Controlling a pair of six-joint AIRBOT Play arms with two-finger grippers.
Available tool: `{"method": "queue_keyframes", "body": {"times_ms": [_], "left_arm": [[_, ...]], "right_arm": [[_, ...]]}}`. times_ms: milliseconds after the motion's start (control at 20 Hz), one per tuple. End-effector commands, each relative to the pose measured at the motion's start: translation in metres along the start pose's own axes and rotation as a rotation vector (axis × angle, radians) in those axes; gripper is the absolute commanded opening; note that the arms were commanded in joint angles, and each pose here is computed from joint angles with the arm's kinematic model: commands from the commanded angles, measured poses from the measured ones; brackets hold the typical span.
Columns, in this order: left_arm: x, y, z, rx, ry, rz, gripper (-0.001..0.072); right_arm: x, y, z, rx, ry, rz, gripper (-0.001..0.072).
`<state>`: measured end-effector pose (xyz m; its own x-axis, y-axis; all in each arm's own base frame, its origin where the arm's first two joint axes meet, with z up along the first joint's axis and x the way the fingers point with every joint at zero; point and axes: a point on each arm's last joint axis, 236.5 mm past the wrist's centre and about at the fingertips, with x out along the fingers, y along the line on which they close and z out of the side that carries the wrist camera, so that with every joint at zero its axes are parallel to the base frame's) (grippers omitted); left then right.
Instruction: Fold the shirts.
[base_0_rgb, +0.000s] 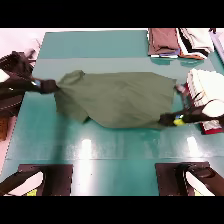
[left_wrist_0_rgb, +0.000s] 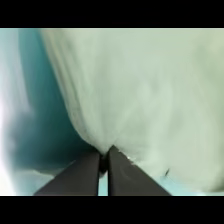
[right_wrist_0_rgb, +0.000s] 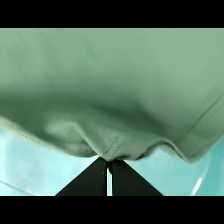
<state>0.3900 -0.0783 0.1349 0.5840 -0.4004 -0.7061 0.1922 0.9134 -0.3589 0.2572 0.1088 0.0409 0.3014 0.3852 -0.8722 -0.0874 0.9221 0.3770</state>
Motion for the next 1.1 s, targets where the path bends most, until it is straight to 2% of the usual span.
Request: {"method": "queue_keyframes", "body": {"times_ms": [0, 100, 250, 400, 500, 600, 700, 850, 1050], "left_arm": [[-0.117, -0.059, 0.065, 0.145, -0.305, -0.011, 0.0026], [-0.211, -0.105, 0.095, 0.241, -0.541, -0.019, 0.0026], [-0.332, -0.163, 0.104, 0.347, -0.815, -0.034, 0.0025], [-0.412, -0.198, 0.1, 0.404, -0.998, -0.046, 0.0025], [-0.436, -0.206, 0.099, 0.413, -1.058, -0.042, 0.0024], [-0.423, -0.195, 0.103, 0.391, -1.023, -0.015, 0.0024], [-0.375, -0.174, 0.112, 0.341, -0.888, -0.01, 0.0025], [-0.256, -0.122, 0.118, 0.238, -0.566, 0.0, 0.0026], [-0.082, -0.037, 0.082, 0.049, -0.137, 0.015, 0.0026]], "right_arm": [[-0.128, 0.02, 0.076, -0.12, -0.369, -0.082, 0.0021], [-0.22, 0.033, 0.107, -0.137, -0.597, -0.117, 0.0021], [-0.331, 0.042, 0.12, -0.174, -0.831, -0.223, 0.0021], [-0.391, 0.046, 0.119, -0.188, -0.917, -0.318, 0.002], [-0.412, 0.045, 0.121, -0.184, -0.934, -0.358, 0.002], [-0.415, 0.045, 0.131, -0.193, -0.932, -0.356, 0.0019], [-0.391, 0.042, 0.148, -0.202, -0.866, -0.312, 0.0019], [-0.3, 0.018, 0.174, -0.181, -0.625, -0.253, 0.002], [-0.163, -0.035, 0.19, -0.134, -0.282, -0.286, 0.0019]]}}
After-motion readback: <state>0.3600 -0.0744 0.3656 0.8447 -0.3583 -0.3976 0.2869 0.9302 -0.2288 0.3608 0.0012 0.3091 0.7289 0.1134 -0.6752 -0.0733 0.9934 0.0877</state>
